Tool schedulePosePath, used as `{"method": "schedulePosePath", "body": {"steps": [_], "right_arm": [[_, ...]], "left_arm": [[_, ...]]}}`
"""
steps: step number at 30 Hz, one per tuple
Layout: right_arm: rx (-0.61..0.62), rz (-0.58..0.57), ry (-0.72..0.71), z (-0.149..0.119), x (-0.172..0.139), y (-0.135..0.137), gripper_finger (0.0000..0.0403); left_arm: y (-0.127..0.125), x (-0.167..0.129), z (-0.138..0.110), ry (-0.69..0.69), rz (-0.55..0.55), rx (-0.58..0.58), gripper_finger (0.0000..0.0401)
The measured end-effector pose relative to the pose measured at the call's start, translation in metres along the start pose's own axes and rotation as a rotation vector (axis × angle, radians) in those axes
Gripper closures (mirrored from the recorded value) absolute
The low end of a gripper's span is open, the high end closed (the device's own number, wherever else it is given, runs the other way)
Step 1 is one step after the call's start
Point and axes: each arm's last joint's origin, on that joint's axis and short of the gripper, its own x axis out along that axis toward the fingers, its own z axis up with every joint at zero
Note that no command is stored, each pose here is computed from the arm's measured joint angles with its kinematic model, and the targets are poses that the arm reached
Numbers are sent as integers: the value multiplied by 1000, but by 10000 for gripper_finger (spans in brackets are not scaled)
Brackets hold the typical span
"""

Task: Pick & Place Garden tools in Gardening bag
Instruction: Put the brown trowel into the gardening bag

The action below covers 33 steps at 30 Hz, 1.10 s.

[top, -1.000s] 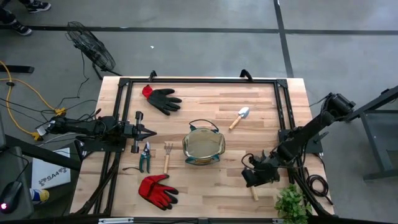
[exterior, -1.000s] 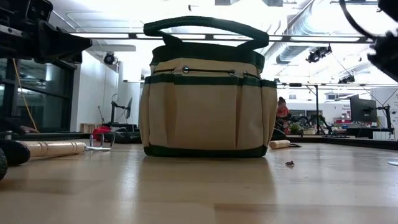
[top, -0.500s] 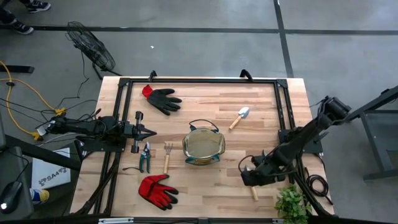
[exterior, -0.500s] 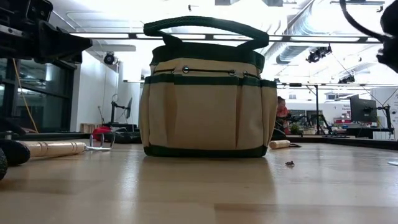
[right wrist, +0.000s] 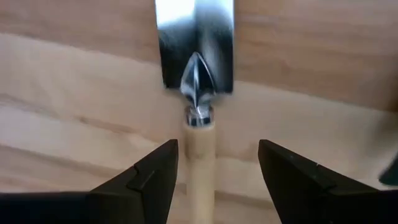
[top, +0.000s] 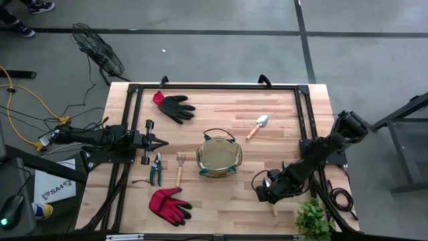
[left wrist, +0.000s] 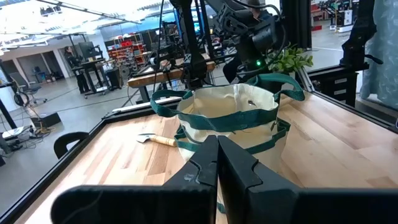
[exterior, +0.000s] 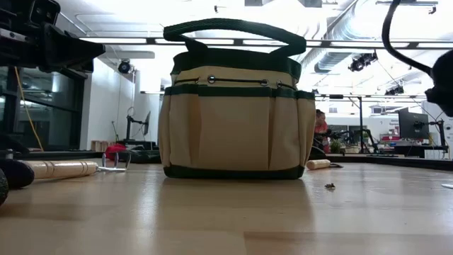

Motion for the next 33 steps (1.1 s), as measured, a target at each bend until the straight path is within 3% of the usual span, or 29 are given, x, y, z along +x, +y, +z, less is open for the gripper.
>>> {"method": "schedulePosePath", "body": {"steps": [20,33], "right_arm": [[-7,-7,-204,36,-8,11,187],[-50,-62,-199,48,-3,15,187]], "left_arm": [[0,0,0,-1,-5,0,401],[0,0,0,-1,-4,0,401]]}}
